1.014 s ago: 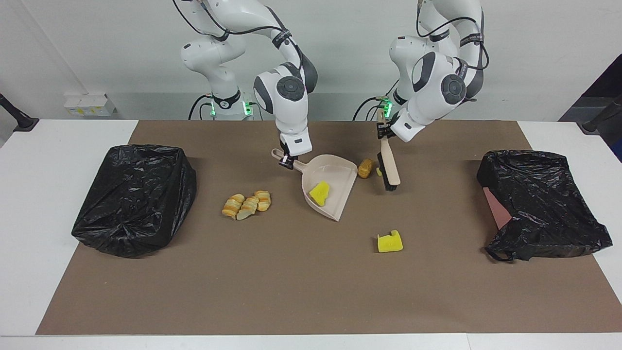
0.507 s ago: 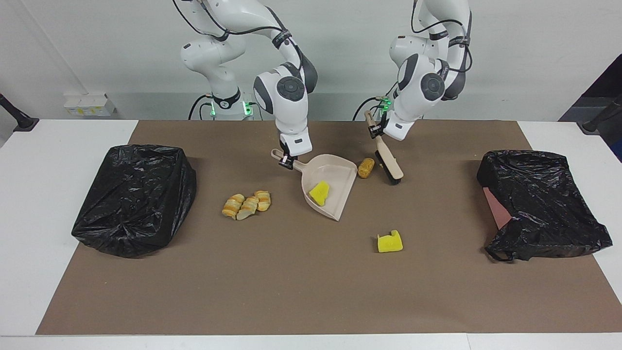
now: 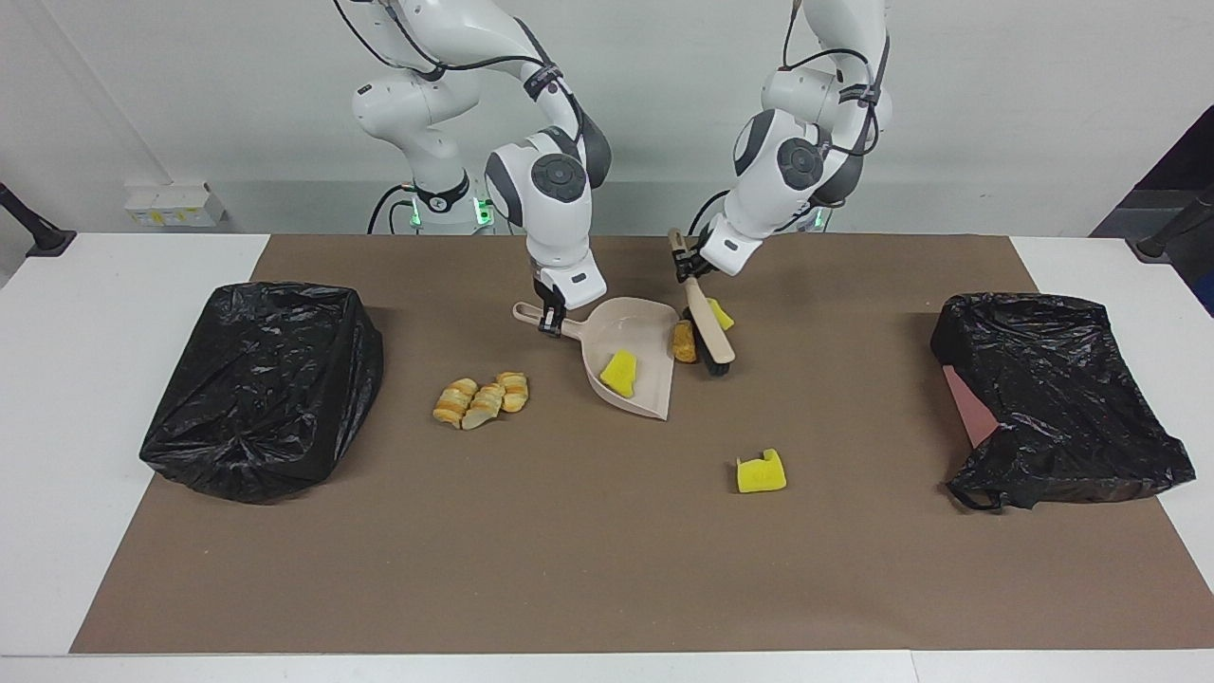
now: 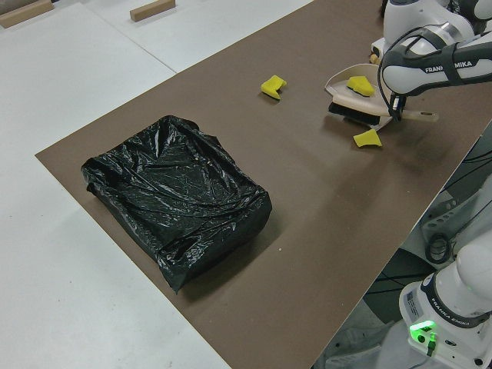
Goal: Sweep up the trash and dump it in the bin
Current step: 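Sweep the sponges into the dustpan with the left gripper's brush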
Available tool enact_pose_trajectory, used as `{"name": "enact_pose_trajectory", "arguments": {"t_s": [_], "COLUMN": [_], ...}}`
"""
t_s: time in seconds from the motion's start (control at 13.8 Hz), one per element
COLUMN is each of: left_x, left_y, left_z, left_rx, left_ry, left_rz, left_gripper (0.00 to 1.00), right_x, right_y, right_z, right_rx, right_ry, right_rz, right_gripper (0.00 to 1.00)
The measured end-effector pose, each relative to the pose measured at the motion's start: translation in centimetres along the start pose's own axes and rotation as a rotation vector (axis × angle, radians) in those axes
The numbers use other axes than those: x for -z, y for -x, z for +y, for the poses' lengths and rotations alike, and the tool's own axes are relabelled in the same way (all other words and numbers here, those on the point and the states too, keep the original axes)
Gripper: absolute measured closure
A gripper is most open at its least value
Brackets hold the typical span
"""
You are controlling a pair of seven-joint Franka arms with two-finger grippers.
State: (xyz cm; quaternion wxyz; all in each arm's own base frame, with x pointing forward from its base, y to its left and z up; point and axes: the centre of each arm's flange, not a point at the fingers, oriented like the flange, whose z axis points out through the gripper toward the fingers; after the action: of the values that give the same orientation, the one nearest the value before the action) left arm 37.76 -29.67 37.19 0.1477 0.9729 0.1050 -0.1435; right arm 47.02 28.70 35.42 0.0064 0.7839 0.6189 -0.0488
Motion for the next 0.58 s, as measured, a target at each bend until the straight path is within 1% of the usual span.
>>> {"name": "enact_pose_trajectory", "arguments": {"t_s": [0.14,0.36,0.43,0.58], "left_x": [0.5,3.1,4.0,5.9], "left_y": [0.4,-0.7,-1.6,-4.1], "left_z": [2.2,3.8,3.6,2.3], "left_rx": [-0.027,-0.035,-0.034,-0.030], "left_ry": [0.030,0.073,0.074,0.041], "left_rz": [0.007,0.046,0.064,0.109], "left_gripper": [0.74,0.74,0.74,0.74], "right_x": [0.0,0.0,0.0,0.0], "right_y": [0.0,0.0,0.0,0.0], "right_z": [0.0,0.0,0.0,0.0], "right_rx": [0.000,0.000,0.000,0.000], "right_ry": [0.000,0.000,0.000,0.000], "right_rz": [0.000,0.000,0.000,0.000], "right_gripper": [0.68,0.68,0.68,0.68]}}
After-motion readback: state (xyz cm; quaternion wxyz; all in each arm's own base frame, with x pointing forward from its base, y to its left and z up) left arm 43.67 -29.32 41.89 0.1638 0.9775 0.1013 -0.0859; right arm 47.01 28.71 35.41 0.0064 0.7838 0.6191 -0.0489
